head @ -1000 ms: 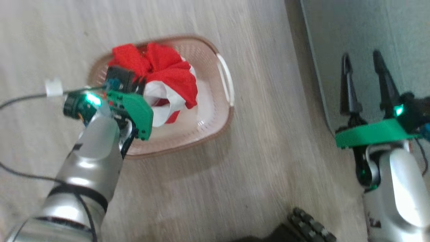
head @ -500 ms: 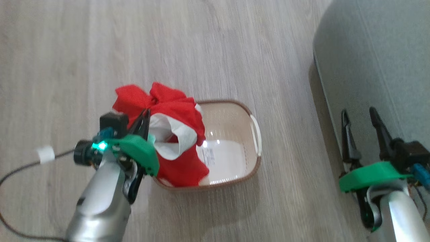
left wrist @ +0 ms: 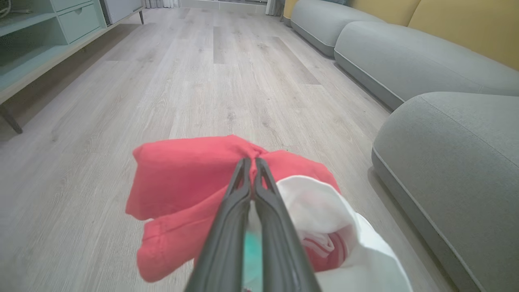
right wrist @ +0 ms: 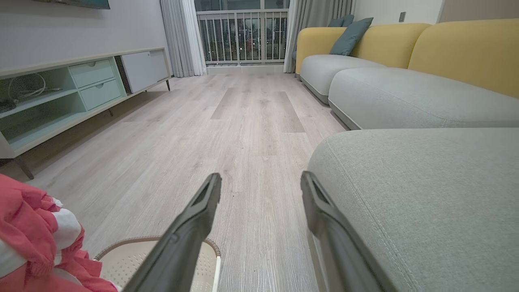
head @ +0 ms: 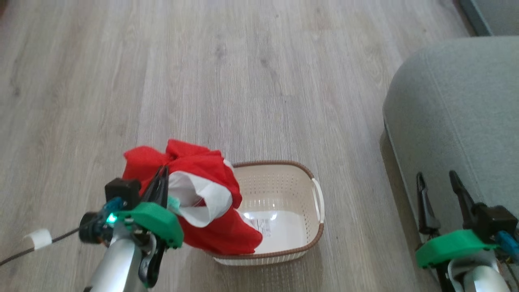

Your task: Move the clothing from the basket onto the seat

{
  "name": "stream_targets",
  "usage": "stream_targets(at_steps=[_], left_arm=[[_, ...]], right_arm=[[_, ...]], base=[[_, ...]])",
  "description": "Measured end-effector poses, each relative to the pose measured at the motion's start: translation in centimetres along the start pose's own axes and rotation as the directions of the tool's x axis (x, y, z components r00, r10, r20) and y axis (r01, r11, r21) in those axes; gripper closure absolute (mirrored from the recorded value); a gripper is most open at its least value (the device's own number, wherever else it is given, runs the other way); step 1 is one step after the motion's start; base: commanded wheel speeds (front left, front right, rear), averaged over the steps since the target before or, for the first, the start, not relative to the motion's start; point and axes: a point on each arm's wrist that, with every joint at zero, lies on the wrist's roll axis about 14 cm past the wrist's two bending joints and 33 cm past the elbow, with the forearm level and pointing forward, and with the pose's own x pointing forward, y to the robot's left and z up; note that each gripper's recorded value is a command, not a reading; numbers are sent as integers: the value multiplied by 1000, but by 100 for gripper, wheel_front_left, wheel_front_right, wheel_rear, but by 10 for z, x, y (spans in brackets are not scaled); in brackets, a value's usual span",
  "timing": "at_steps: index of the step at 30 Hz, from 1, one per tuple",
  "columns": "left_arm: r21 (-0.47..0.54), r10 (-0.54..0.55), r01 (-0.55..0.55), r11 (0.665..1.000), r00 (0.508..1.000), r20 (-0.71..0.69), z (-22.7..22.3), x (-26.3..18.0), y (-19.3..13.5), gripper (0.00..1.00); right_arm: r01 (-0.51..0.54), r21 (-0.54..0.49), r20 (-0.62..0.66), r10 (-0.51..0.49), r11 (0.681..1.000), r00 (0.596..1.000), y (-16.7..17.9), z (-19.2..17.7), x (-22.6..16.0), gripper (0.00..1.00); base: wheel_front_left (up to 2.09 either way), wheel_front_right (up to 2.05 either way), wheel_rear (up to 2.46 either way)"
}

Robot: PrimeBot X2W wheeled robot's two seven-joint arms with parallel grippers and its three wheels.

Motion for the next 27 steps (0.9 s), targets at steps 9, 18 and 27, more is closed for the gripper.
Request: stream_targets(at_steps=[9, 18, 27], left_arm=[[4, 10, -10, 1000, 1000, 9, 7, -6, 2, 100], [11, 19, -19, 1000, 1000, 25, 14, -9, 4, 100], [3, 21, -21, 1000, 999, 31, 16, -10, 3, 100]], right_arm=[[11, -1, 5, -11, 1000, 1000, -4, 2, -7, 0], [11, -8, 6, -11, 1000, 1000, -4, 2, -7, 0], [10, -9, 7, -9, 1000, 1000, -4, 3, -7, 0]], base=[[0, 0, 0], [0, 0, 0], [0, 0, 0]])
